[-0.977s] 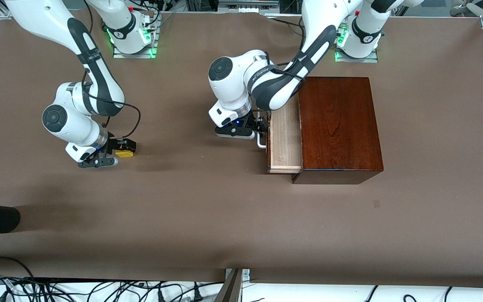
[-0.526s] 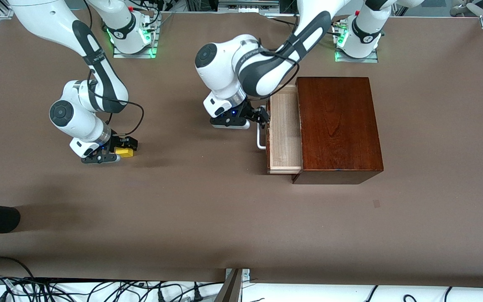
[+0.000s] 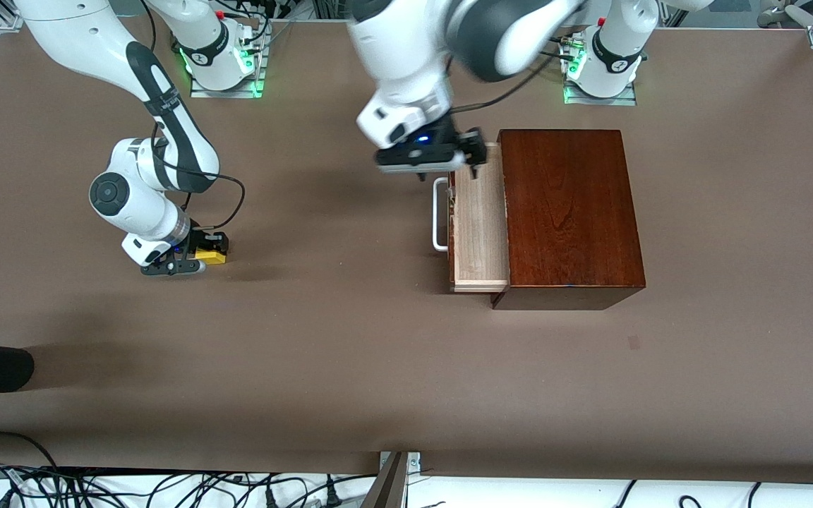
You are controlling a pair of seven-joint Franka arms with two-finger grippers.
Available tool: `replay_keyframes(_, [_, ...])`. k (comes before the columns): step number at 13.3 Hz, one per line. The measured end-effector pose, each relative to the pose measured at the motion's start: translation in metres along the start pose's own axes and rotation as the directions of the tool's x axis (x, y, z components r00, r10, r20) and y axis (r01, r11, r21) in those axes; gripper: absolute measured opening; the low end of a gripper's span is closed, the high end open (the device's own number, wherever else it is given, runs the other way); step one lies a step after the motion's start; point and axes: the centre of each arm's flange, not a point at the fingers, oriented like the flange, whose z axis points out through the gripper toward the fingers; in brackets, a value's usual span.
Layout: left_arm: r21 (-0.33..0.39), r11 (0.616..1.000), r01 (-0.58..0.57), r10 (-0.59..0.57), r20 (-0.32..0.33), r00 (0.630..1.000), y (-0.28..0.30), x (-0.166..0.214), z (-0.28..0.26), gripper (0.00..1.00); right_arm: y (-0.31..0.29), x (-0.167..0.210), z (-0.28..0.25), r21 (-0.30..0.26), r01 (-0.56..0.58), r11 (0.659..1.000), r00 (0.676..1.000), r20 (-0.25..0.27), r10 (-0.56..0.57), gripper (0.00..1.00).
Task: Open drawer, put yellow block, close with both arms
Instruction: 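Grasp the yellow cube with the right gripper while the left gripper withdraws, then carry the yellow cube with the right gripper over the open drawer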
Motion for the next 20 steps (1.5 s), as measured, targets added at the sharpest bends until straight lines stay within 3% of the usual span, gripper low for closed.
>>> replay_keyframes(2, [-0.093,0.996,0.014,-0.009,0.058,0.998,-0.091,0.040,-0.010,1.00,-0.001,0.004,-0.005,0.001,0.002,1.000,1.000,-0.010,-0.002,0.56])
replay_keyframes(6, [-0.149,0.987,-0.060,0.075,0.097,0.992,-0.237,0.079,-0.003,1.00,-0.015,0.034,-0.061,0.024,0.030,0.999,0.999,0.017,-0.031,0.56])
replay_keyframes(11, [-0.249,0.968,-0.022,0.063,0.158,0.985,-0.351,0.086,0.014,1.00,-0.080,0.075,-0.201,0.065,0.146,0.987,0.987,0.057,-0.150,0.56])
replay_keyframes(14, [-0.246,0.969,0.030,0.012,0.168,0.986,-0.389,0.087,0.020,1.00,-0.130,0.076,-0.263,0.055,0.242,0.969,0.967,0.073,-0.245,0.56])
replay_keyframes(17, [-0.206,0.974,0.099,-0.076,0.114,0.991,-0.425,0.078,0.018,1.00,-0.217,0.057,-0.287,0.039,0.388,0.921,0.920,0.054,-0.389,0.56])
replay_keyframes(20, [-0.192,0.970,0.146,-0.137,0.059,0.989,-0.446,0.052,0.021,1.00,-0.339,0.013,-0.300,-0.043,0.586,0.809,0.811,0.023,-0.585,0.56])
